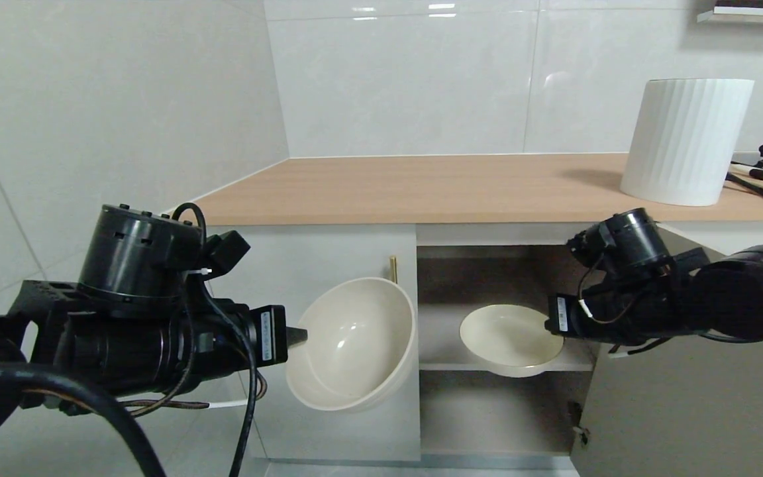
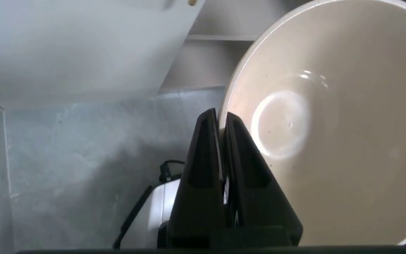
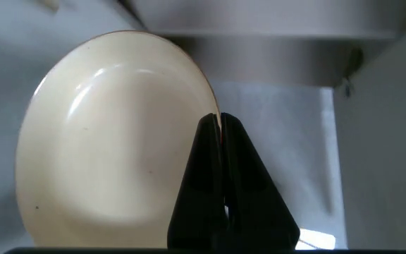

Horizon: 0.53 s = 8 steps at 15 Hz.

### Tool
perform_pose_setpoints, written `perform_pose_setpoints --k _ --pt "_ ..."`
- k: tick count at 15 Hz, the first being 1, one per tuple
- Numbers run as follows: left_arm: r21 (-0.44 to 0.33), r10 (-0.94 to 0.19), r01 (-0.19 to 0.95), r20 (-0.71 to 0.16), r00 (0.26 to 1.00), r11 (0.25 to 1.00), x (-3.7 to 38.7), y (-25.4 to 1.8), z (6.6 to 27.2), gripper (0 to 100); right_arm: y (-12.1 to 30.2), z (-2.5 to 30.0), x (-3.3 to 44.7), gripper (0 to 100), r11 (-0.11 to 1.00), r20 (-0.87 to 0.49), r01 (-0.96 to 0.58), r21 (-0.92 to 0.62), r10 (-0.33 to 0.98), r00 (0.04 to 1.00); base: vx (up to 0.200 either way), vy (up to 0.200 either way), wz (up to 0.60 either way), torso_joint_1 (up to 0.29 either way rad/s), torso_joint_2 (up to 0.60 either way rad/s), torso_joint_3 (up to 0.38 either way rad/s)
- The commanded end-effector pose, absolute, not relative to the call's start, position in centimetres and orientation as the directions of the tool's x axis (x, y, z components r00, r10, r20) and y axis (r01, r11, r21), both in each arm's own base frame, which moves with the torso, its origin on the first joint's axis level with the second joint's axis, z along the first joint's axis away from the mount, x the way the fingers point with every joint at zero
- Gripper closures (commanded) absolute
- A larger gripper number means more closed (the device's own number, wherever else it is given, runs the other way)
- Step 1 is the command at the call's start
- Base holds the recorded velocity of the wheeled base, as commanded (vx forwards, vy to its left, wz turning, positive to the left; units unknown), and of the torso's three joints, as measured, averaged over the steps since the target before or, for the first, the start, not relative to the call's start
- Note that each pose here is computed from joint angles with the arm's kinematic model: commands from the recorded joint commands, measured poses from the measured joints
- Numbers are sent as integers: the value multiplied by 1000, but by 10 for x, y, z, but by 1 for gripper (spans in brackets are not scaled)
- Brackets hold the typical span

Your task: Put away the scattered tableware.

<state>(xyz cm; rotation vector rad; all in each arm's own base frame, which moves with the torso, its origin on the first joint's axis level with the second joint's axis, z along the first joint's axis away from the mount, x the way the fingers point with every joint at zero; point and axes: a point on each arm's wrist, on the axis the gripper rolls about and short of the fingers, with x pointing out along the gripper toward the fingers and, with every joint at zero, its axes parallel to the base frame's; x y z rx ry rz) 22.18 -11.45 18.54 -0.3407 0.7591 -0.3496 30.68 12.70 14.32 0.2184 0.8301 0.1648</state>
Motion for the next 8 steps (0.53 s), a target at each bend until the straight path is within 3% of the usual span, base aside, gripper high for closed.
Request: perform_pose_setpoints --k 1,8 --pt "-419 -425 183 -609 670 889 222 -116 184 100 129 72 347 100 977 -766 22 212 152 625 0 0 0 0 0 0" --pt "-414 -420 177 -622 661 893 225 -117 180 100 136 4 410 100 976 -749 149 158 20 662 0 0 0 0 0 0"
